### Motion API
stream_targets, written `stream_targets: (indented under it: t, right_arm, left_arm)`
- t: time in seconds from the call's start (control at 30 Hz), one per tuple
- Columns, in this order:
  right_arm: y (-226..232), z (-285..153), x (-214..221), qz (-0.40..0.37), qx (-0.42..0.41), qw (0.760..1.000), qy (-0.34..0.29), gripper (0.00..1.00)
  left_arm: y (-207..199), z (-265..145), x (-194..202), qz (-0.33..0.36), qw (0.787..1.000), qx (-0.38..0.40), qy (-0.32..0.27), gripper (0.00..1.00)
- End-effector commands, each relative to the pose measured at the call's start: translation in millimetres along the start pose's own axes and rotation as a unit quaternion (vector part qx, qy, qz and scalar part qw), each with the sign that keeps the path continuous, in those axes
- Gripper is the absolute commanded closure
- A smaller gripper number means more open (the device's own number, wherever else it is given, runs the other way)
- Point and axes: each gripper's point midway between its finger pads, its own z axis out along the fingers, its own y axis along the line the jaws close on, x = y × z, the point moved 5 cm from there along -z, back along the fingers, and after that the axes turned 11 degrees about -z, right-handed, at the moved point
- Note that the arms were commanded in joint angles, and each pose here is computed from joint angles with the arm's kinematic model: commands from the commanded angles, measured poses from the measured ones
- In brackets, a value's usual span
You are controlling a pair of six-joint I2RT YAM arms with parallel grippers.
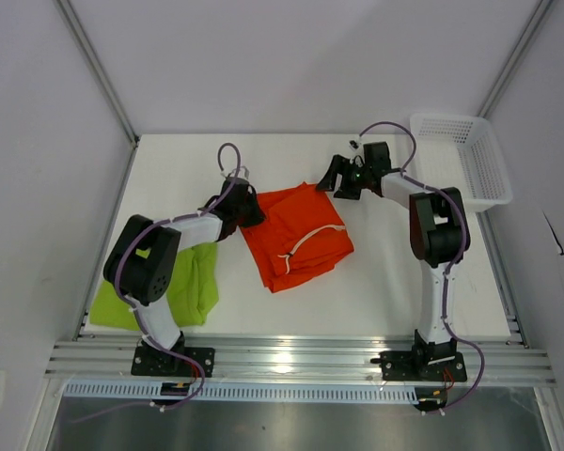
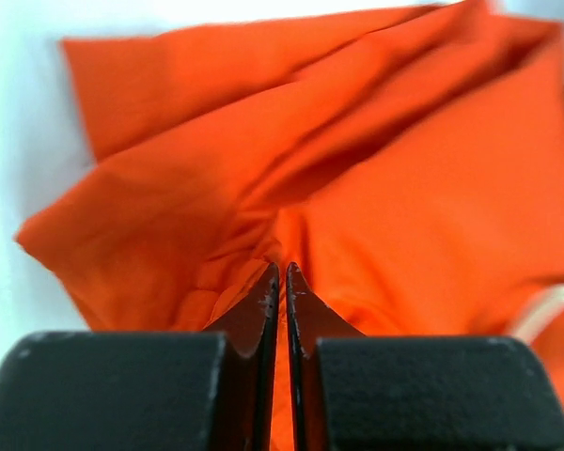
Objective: Fold and stack the shorts
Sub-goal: Fold the shorts
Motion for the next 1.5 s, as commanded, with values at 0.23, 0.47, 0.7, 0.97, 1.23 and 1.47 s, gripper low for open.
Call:
stream_targets:
  t: [0.23, 0.47, 0.7, 0.97, 1.23, 1.47]
  right_arm:
    - [-4, 26, 4, 0.013, -0.097, 0.995, 0.015, 0.17]
    - [1, 29, 11, 0.036, -0.145, 0.989, 0.019, 0.38]
    - [18, 27, 12, 0.027, -0.163, 0.986, 0.022, 0.67]
    - [9, 14, -14, 0.077, -0.099, 0.990, -0.068, 1.00]
    - [-10, -39, -11, 0.186, 0.050, 0.954, -0.231, 1.00]
    - [-22, -106, 60, 0.288, 0.192, 0.878, -0.331, 1.00]
  left_arm:
    - [25, 21, 1, 0.016, 0.998, -0.054, 0.007, 0.95]
    - [14, 24, -7, 0.028, 0.999, -0.027, 0.002, 0.96]
    - [-12, 5, -36, 0.040, 0.999, 0.019, -0.007, 0.90]
    - [-40, -51, -62, 0.036, 0.997, 0.064, -0.032, 0.57]
    - [-46, -91, -65, 0.037, 0.995, 0.077, -0.048, 0.52]
    - [-40, -93, -51, 0.037, 0.995, 0.086, -0.031, 0.52]
